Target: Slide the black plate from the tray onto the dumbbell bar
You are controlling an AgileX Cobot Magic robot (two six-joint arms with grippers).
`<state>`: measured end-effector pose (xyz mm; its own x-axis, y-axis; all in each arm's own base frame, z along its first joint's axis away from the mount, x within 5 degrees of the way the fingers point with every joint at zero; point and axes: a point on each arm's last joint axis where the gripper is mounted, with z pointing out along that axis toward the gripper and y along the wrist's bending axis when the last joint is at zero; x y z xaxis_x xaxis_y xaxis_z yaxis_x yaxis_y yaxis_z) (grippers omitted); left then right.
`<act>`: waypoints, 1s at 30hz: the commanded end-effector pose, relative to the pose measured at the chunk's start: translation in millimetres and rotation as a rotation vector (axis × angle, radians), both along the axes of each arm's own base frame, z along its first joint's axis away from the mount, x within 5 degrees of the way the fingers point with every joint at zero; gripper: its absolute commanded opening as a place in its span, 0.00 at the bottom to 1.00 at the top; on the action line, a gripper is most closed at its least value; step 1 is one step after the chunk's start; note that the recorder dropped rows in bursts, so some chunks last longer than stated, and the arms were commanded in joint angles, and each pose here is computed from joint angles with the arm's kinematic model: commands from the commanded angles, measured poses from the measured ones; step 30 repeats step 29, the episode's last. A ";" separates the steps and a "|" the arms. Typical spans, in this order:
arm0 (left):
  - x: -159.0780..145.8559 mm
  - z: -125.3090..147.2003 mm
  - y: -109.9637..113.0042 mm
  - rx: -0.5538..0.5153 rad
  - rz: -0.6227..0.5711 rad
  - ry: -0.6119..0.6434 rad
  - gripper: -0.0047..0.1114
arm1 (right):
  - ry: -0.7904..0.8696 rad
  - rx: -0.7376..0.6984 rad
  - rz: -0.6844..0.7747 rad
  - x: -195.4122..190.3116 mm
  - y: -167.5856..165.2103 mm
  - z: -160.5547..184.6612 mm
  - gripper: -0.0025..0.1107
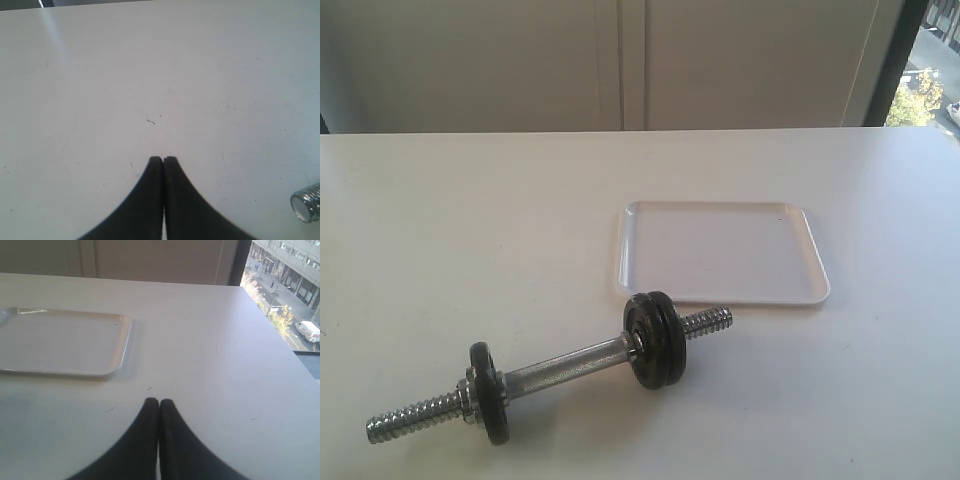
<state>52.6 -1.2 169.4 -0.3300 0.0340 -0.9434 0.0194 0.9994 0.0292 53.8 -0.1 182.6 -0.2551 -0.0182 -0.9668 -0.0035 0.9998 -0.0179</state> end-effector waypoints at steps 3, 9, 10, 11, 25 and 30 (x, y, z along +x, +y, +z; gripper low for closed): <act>-0.3 -1.2 -0.3 -0.009 -0.002 0.004 0.04 | -0.009 -0.005 -0.008 -0.1 -0.5 0.2 0.02; -0.3 -1.2 -0.3 -0.009 -0.002 0.004 0.04 | -0.009 -0.005 -0.008 -0.1 -0.5 0.2 0.02; -0.3 -1.2 -0.3 -0.009 -0.002 0.004 0.04 | -0.009 -0.005 -0.008 -0.1 -0.5 0.2 0.02; -0.3 -1.2 -0.3 -0.009 -0.002 0.004 0.04 | -0.009 -0.005 -0.008 -0.1 -0.5 0.2 0.02; -0.3 -1.2 -0.3 -0.009 -0.002 0.004 0.04 | -0.009 -0.005 0.018 -0.1 0.9 0.2 0.02; -0.3 -1.2 -0.3 -0.009 -0.002 0.004 0.04 | -0.009 -0.005 0.018 -0.1 0.9 0.2 0.02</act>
